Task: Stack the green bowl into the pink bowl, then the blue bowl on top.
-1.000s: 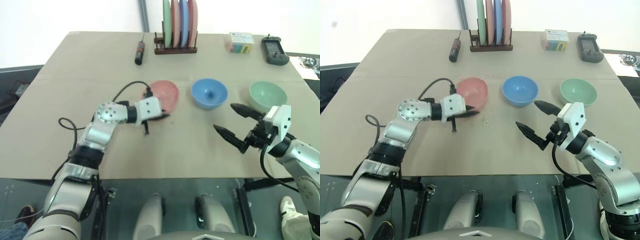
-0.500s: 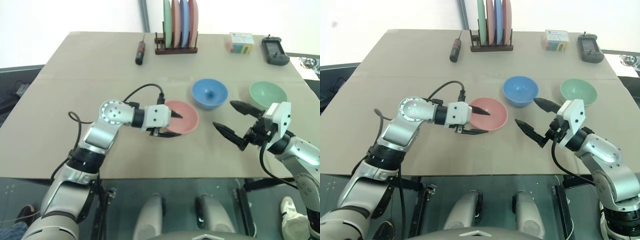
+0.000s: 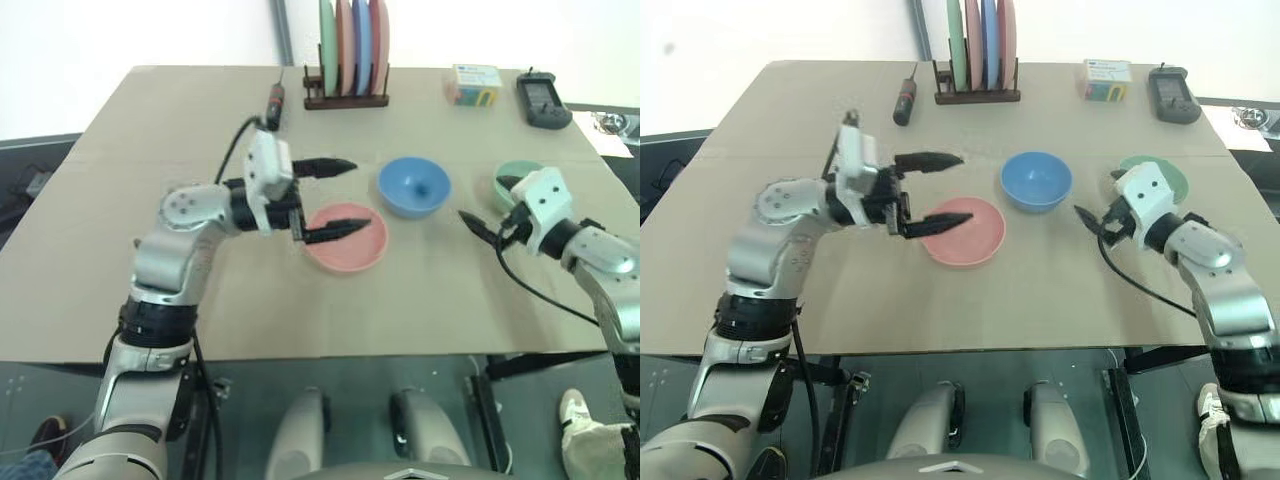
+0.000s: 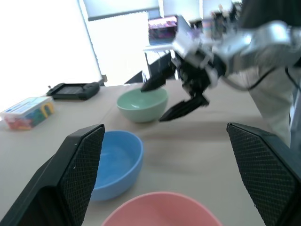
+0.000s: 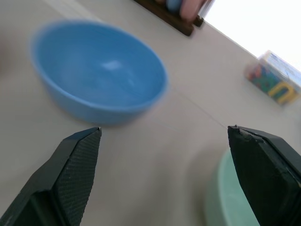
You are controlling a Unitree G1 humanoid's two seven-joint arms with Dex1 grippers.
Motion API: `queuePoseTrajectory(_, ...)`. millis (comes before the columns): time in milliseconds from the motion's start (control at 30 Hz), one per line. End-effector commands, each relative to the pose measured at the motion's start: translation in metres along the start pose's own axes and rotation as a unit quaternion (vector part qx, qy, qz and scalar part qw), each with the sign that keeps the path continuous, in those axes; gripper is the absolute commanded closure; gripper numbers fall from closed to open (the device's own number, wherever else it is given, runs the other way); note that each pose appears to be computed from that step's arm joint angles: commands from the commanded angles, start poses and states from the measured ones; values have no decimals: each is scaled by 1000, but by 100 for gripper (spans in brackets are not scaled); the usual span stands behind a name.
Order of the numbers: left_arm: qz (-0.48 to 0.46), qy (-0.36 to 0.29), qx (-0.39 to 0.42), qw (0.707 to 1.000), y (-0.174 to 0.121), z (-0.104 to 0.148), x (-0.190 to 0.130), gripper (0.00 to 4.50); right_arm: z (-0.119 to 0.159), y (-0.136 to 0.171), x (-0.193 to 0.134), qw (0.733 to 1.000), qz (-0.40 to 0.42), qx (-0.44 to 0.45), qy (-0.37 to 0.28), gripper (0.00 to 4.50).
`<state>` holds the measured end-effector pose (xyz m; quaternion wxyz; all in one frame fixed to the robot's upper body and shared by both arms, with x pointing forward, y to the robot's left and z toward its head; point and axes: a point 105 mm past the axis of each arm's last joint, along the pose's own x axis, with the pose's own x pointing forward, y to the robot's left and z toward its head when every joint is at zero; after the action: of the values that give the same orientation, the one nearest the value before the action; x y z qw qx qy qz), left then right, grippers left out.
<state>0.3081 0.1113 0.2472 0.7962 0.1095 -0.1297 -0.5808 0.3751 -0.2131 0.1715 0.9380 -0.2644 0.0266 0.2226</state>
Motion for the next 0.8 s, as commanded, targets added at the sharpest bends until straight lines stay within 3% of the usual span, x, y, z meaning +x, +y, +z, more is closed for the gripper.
queuePoseTrajectory(33,41,-31,2,999,5,17,-18,8,-15,-16,12,1000,-10,-5,24,0)
queuePoseTrajectory(200,83,-31,-15,996,0,14,-51,8,-45,-35,30,996,-19,47,78,0)
queuePoseTrajectory(300,95,-20,-28,995,-7,8,-67,0,-52,-42,36,994,-20,63,93,83)
queuePoseTrajectory(400,98,2,-36,995,-16,2,-82,0,-50,-44,41,994,-15,54,95,219)
queuePoseTrajectory(600,142,32,-35,989,-20,-10,-107,0,-39,-42,49,996,6,33,82,438)
queuePoseTrajectory(800,152,36,-34,987,-21,-12,-114,0,-28,-40,50,998,22,8,66,446)
